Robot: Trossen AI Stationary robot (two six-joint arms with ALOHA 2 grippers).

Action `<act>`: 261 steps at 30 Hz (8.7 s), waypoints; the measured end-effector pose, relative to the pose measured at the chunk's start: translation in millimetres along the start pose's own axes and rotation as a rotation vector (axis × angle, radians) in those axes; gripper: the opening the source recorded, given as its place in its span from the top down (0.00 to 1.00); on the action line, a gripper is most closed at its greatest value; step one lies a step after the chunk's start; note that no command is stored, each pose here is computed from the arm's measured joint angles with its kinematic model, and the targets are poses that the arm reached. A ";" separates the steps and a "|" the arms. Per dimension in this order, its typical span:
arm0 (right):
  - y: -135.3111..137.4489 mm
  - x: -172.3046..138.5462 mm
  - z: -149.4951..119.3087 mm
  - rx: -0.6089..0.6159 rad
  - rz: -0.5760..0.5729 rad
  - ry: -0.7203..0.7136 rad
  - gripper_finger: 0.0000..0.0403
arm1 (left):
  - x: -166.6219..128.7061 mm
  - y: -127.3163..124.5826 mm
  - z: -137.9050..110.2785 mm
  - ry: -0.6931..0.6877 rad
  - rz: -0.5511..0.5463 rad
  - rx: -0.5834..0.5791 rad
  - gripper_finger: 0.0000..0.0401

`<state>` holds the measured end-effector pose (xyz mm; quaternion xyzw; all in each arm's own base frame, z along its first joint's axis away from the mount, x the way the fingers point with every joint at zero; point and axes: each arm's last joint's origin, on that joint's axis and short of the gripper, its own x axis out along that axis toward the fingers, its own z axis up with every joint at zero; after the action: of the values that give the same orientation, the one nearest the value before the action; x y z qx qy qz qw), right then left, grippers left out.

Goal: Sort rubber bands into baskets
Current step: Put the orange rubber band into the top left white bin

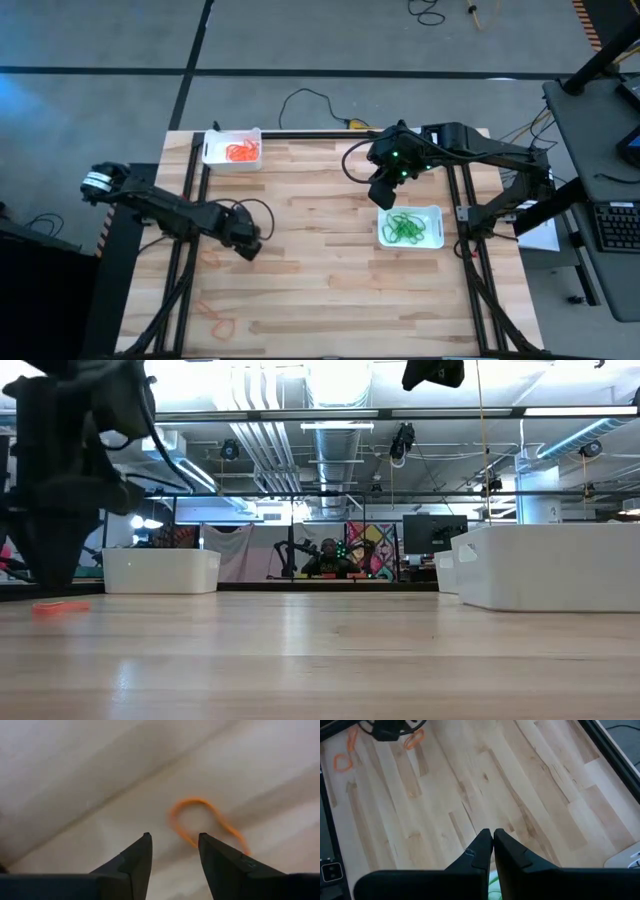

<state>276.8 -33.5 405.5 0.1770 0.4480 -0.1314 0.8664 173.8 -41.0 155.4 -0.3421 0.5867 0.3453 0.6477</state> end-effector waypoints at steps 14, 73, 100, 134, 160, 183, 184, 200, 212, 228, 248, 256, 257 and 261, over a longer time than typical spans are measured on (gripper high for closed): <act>0.1 0.0 0.0 0.000 0.000 0.000 0.97 | 20.1 4.5 5.9 -0.083 -0.086 -0.118 0.71; 0.0 0.0 0.0 0.000 0.000 0.000 0.97 | -46.0 173.2 232.2 -0.174 0.226 -0.312 0.79; 0.1 0.0 0.0 -0.001 0.000 0.000 0.97 | -142.3 53.6 58.5 -0.166 -0.171 0.083 0.48; 0.1 0.0 0.0 0.000 0.000 0.000 0.97 | 34.3 -24.5 -22.5 0.628 0.368 1.004 0.63; 0.1 0.0 0.0 0.000 0.000 0.000 0.97 | -0.3 -19.6 -34.1 0.256 0.085 1.067 1.00; 0.0 0.0 0.0 0.000 0.000 0.000 0.97 | -109.6 127.0 170.1 -0.406 0.263 0.145 1.00; 0.1 0.0 0.0 -0.001 0.000 0.000 0.97 | -104.7 136.8 174.0 -0.392 0.252 0.105 1.00; 0.0 0.0 0.0 0.000 0.000 0.000 0.97 | -48.6 167.5 185.8 -0.323 0.202 -0.068 1.00; 0.0 0.0 0.0 0.000 0.000 0.000 0.97 | -65.5 156.8 170.2 -0.361 0.068 -0.039 0.72; 0.0 0.0 0.0 0.000 0.000 0.000 0.97 | -99.9 58.9 76.3 -0.540 -0.305 0.206 0.37; 0.0 0.0 0.0 0.000 0.000 0.000 0.97 | -67.0 -22.2 -141.1 -0.013 -0.303 0.764 0.42; 0.0 0.0 0.0 0.000 0.000 0.000 0.97 | -29.6 -35.7 -181.4 0.139 -0.220 0.913 0.42; 0.0 0.0 0.0 -0.001 0.000 0.000 0.97 | -25.3 -38.5 -184.0 0.147 -0.225 0.938 0.42; 0.1 0.0 0.0 -0.001 0.000 0.000 0.97 | -10.2 -45.4 -190.6 0.163 -0.214 1.030 0.42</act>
<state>276.8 -33.4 405.5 0.1768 0.4480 -0.1312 0.8665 111.7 -227.1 152.6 -0.0634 0.6906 -0.0830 0.7157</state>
